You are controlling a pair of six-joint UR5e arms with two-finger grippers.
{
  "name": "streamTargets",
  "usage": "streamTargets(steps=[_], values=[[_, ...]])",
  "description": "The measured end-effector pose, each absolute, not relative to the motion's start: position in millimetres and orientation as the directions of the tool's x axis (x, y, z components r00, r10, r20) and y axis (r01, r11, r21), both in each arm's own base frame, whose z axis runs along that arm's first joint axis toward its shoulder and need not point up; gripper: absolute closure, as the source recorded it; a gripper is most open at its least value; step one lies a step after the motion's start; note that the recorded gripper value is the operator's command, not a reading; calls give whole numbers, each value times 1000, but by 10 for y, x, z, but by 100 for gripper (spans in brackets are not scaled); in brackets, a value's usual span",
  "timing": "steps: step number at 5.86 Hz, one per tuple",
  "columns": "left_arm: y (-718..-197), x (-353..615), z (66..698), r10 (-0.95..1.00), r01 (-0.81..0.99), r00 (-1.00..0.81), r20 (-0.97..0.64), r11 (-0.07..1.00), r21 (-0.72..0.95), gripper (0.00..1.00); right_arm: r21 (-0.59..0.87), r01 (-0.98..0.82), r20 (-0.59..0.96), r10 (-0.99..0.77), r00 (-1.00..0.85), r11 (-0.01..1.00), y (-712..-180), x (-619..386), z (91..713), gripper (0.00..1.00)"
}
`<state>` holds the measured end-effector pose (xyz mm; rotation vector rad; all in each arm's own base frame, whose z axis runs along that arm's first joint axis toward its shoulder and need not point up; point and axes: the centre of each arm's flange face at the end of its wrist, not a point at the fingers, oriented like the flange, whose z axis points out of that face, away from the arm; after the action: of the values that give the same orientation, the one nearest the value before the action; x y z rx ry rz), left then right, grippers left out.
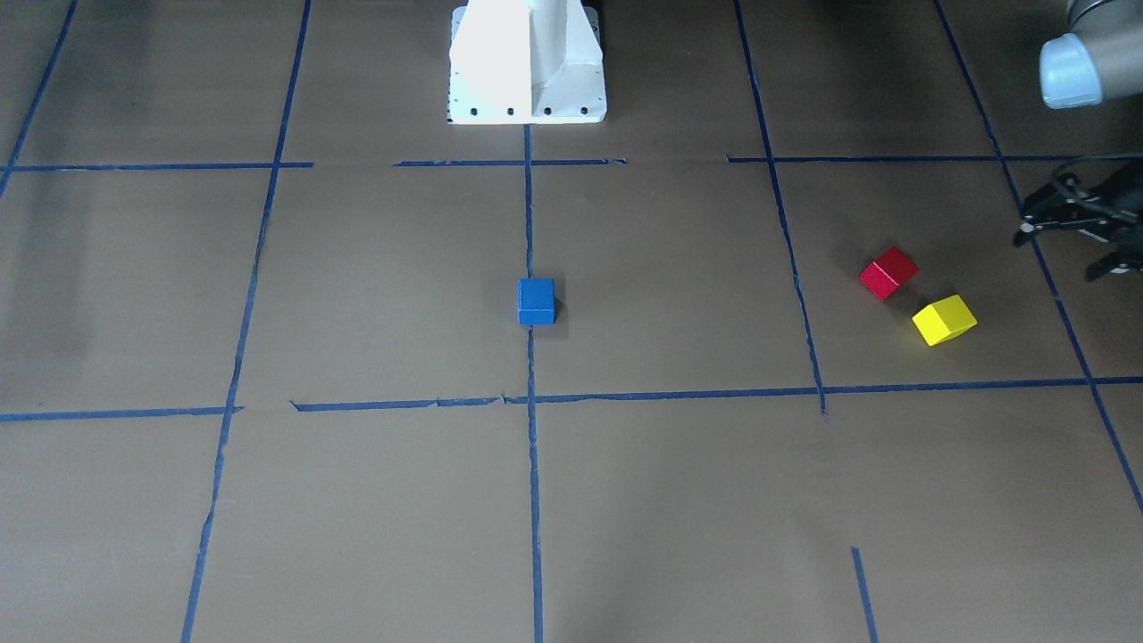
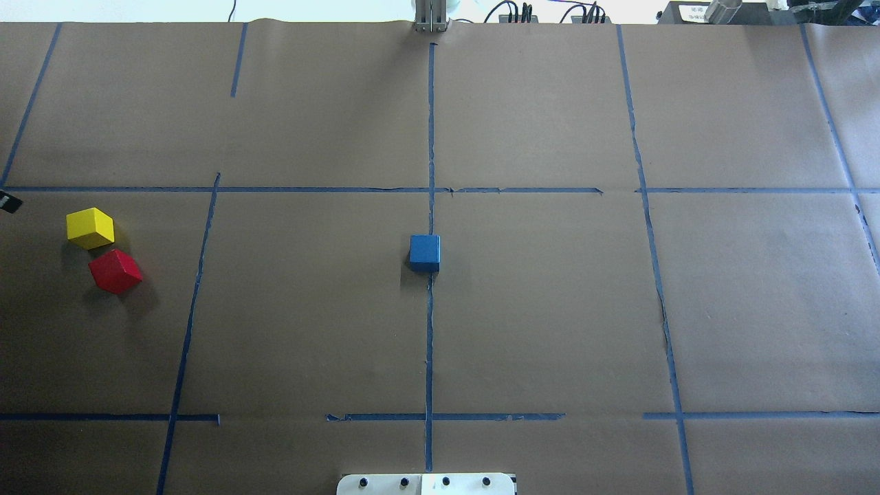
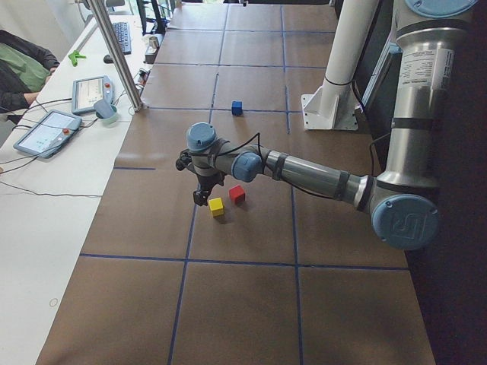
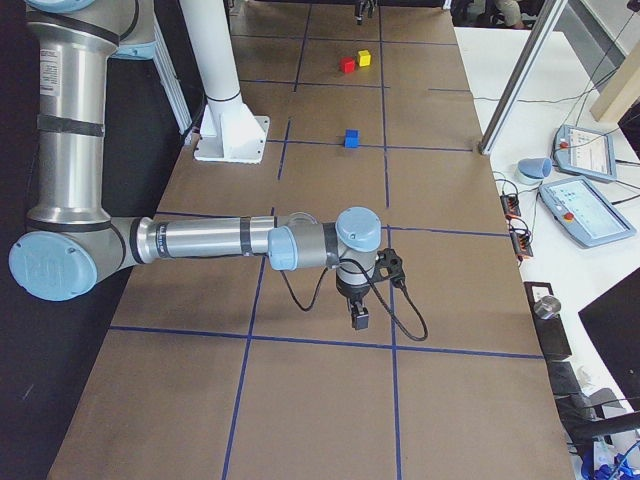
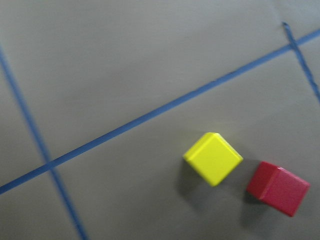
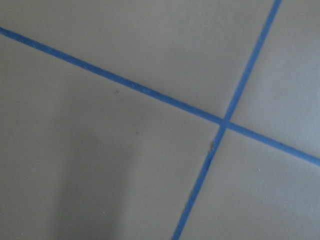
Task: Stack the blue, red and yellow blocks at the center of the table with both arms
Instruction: 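Reach the left gripper to the red cube and grasp it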
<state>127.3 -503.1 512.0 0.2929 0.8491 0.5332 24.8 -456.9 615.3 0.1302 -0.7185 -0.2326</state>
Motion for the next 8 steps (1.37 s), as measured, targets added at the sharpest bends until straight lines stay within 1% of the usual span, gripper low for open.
streamTargets(steps=[2,3,5,8], values=[[-4744,1961,5052,657,-345,510,-555,747,568,0,179,139,643,-223,733,974,-4556,251,6138,0],[-4624,2193,5074,681,-365,494,-541,727,582,0,176,138,643,-220,733,975,-4556,250,6147,0],[-4447,2546,5147,692,-405,467,-551,721,563,0,171,140,644,-219,733,975,-4548,250,6177,0],[-4405,2654,5274,686,-424,470,-555,727,540,0,167,142,644,-217,733,976,-4527,252,6202,0]])
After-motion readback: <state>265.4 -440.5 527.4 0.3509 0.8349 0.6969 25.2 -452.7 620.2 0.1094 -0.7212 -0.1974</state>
